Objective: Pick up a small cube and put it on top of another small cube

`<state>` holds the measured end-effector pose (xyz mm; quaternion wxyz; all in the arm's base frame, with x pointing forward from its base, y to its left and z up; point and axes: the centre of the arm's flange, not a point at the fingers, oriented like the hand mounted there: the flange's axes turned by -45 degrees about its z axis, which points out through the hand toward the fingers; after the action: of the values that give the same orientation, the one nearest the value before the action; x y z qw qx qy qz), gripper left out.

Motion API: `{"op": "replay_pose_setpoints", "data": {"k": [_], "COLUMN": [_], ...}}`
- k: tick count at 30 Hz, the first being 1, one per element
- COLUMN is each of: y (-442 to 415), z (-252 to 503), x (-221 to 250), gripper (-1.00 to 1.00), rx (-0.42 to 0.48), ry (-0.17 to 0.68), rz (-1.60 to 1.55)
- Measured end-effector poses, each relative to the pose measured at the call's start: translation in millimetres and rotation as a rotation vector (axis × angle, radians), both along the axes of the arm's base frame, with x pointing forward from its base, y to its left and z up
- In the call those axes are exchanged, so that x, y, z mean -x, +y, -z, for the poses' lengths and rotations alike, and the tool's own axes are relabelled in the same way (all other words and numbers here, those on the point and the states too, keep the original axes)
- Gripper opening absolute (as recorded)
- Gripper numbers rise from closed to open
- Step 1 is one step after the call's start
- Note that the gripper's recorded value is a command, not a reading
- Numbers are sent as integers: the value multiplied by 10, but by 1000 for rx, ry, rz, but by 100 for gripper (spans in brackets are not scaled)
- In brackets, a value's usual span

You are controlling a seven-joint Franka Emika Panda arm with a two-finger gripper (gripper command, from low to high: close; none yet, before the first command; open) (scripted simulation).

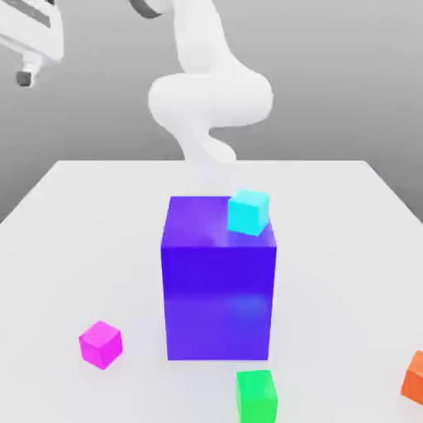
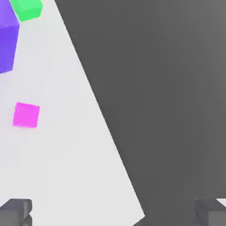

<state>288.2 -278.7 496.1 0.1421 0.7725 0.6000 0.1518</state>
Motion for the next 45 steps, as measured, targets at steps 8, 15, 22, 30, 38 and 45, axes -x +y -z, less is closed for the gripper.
{"op": "replay_pose_setpoints", "data": {"k": [8,15,22,30,38,45], "y": [10,443,951,971,999,963], "z": [1226,2308,3283,3647,3047,2862], "x": [-351,-652,-803,-794,-780,-682], "gripper": [0,0,0,-100,-100,-100], "rx": [108,182,229,233,217,85], "ry": [176,307,379,385,395,454], "rz": [-444,-893,-1237,-1247,-1274,-1312]}}
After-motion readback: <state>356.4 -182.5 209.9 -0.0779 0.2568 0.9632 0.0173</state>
